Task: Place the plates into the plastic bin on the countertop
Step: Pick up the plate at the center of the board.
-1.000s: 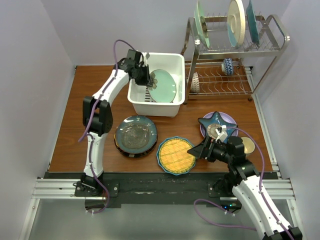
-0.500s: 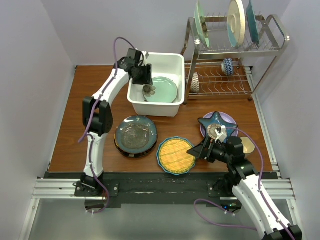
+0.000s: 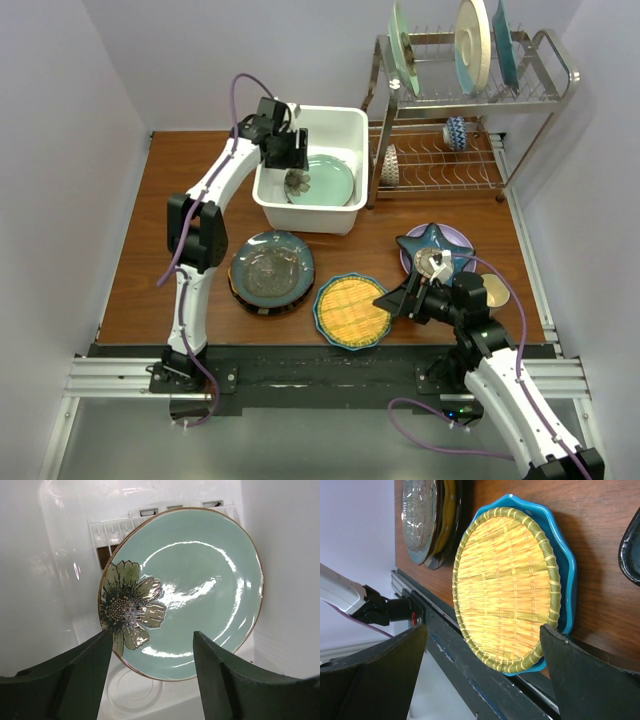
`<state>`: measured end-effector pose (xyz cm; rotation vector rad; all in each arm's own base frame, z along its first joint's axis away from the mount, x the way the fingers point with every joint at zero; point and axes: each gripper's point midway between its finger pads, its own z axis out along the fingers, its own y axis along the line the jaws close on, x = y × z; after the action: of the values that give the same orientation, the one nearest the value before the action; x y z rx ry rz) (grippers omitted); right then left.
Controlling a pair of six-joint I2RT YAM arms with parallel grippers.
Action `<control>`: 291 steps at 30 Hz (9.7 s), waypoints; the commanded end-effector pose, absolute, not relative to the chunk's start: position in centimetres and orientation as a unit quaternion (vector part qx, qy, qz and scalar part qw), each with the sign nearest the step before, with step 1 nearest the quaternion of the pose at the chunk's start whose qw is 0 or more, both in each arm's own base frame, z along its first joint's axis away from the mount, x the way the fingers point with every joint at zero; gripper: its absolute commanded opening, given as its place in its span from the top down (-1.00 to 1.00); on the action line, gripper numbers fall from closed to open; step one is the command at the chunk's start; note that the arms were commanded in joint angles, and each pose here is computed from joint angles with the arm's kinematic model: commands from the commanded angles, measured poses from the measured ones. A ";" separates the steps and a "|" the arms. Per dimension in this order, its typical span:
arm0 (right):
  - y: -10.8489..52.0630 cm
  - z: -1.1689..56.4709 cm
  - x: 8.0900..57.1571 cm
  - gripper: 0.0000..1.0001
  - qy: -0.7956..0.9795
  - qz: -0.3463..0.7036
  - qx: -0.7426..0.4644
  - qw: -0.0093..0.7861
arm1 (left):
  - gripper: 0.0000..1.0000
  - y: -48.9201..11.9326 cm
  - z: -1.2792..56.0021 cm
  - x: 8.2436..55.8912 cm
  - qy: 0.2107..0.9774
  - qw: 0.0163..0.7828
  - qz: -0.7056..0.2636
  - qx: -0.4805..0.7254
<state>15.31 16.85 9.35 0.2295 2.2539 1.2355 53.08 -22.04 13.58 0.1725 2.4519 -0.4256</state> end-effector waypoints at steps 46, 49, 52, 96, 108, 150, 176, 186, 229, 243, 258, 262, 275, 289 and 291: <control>16.9 8.8 15.4 -0.97 0.839 0.463 0.085 0.275 | -0.44 -24.6 25.7 32.4 0.849 0.364 -0.357 0.136; 16.9 8.8 15.3 -0.97 0.840 0.460 0.083 0.276 | -0.44 -24.9 24.5 30.9 0.855 0.351 -0.355 0.140; 16.7 8.7 15.2 -0.97 0.844 0.452 0.083 0.276 | -0.44 -25.1 23.2 29.4 0.860 0.338 -0.355 0.140; 16.4 8.1 15.9 -0.36 0.859 0.431 0.094 0.262 | -0.36 -28.9 12.1 18.8 0.882 0.205 -0.392 0.165; 16.7 7.7 16.0 -0.37 0.857 0.437 0.092 0.257 | -0.36 -29.4 10.0 18.1 0.891 0.185 -0.376 0.174; 15.7 4.3 15.9 -0.25 0.878 0.396 0.096 0.252 | -0.34 -29.7 3.1 15.6 0.923 0.126 -0.313 0.187; 15.2 3.4 16.4 -0.22 0.894 0.359 0.104 0.245 | -0.34 -32.5 4.2 15.5 0.909 0.127 -0.336 0.210; 17.4 7.6 16.0 0.05 0.856 0.440 0.039 0.268 | -0.33 -33.1 3.9 15.7 0.909 0.123 -0.334 0.217; 19.1 18.1 16.8 1.00 0.779 0.515 -0.034 0.357 | -0.72 -27.1 20.2 21.7 0.863 0.365 -0.310 0.160; 20.0 22.6 16.7 1.00 0.721 0.567 -0.067 0.391 | -0.66 -27.9 23.2 19.7 0.792 0.332 -0.474 0.197; 20.4 25.4 17.1 1.00 0.703 0.574 -0.093 0.410 | -0.56 -28.4 21.3 18.8 0.795 0.292 -0.488 0.212; 20.4 25.6 17.2 1.00 0.700 0.574 -0.094 0.414 | -0.53 -28.7 20.9 18.6 0.794 0.279 -0.494 0.218; 20.2 24.8 17.7 1.00 0.713 0.560 -0.087 0.413 | 0.73 -28.9 20.3 18.5 0.797 0.266 -0.495 0.221; 19.9 23.7 18.1 -0.62 0.732 0.537 -0.080 0.412 | 1.00 -28.8 20.3 18.6 0.798 0.271 -0.493 0.217; 19.7 23.6 18.1 -0.72 0.735 0.533 -0.080 0.412 | 1.00 -28.8 20.4 18.7 0.798 0.274 -0.492 0.216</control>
<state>17.92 19.88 21.53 -0.1715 1.9022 1.3707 18.30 -28.42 19.06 0.5578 2.2200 -1.3136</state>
